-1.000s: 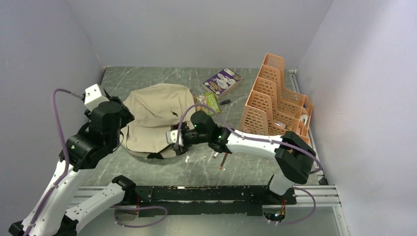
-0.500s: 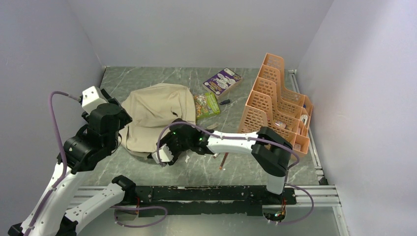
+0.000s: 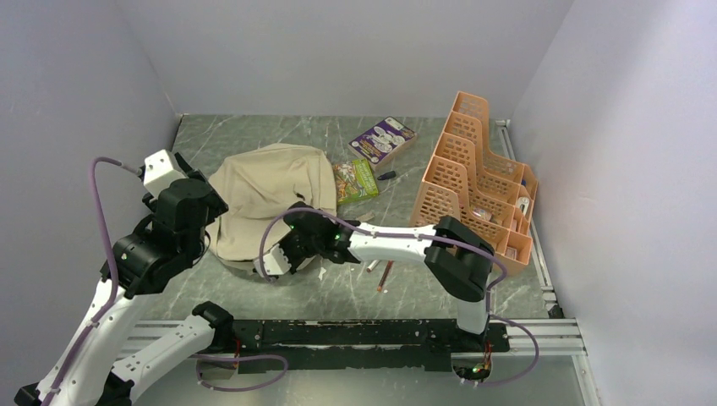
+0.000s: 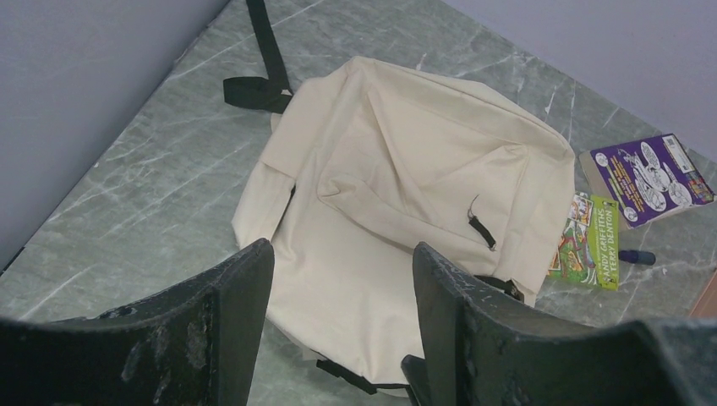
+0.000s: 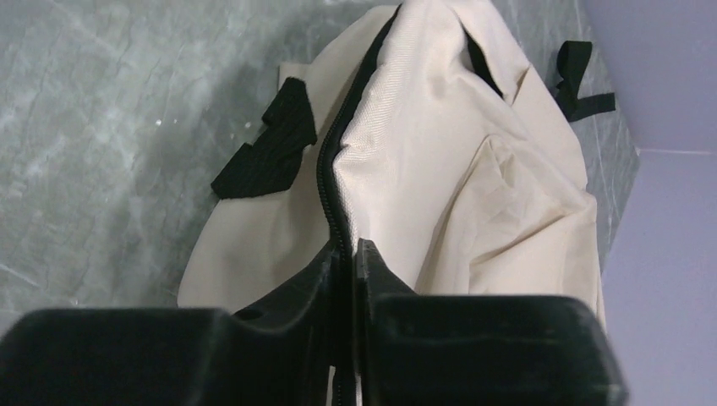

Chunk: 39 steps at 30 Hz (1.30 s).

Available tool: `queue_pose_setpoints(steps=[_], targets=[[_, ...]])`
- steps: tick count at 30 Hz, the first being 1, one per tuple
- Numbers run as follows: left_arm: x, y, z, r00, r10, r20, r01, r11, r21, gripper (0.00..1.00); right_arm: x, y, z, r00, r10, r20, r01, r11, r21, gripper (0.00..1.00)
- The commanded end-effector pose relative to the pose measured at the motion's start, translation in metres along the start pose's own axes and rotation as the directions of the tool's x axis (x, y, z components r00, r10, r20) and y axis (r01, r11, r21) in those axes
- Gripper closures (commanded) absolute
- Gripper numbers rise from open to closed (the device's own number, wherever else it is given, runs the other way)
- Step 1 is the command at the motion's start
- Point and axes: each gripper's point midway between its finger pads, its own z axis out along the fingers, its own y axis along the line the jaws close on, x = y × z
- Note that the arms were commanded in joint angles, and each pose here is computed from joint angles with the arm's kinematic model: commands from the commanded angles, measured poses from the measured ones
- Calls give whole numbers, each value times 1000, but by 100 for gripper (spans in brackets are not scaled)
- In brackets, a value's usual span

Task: Pack the student bag
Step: Adjust the student bag at the center of the board.

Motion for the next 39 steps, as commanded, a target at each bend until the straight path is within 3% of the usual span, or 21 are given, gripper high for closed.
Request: queue_pose_setpoints(steps=[1, 5, 12, 15, 23, 34, 39], targets=[[-1, 3, 1, 1000, -6, 13, 6, 1000, -15, 35, -28, -17, -2, 994, 54, 95, -55, 998, 14, 92], [-2, 2, 2, 1000, -4, 14, 4, 1000, -15, 35, -31, -22, -1, 986, 123, 114, -123, 992, -5, 100], [-14, 10, -5, 999, -24, 46, 25, 999, -37, 34, -22, -42, -6, 918, 334, 214, -342, 940, 0, 100], [-22, 13, -9, 997, -46, 69, 48, 998, -36, 34, -1, -57, -10, 835, 484, 263, -501, 866, -3, 100], [-25, 14, -11, 996, -43, 73, 46, 998, -39, 34, 39, -120, -20, 640, 683, 352, -727, 687, -11, 100], [-18, 17, -8, 998, -31, 59, 35, 998, -57, 34, 134, -168, -35, 440, 799, 410, -892, 443, 95, 100], [2, 10, 0, 1000, -20, 1, 20, 998, -51, 34, 191, -179, -37, 307, 850, 427, -951, 263, 161, 100]])
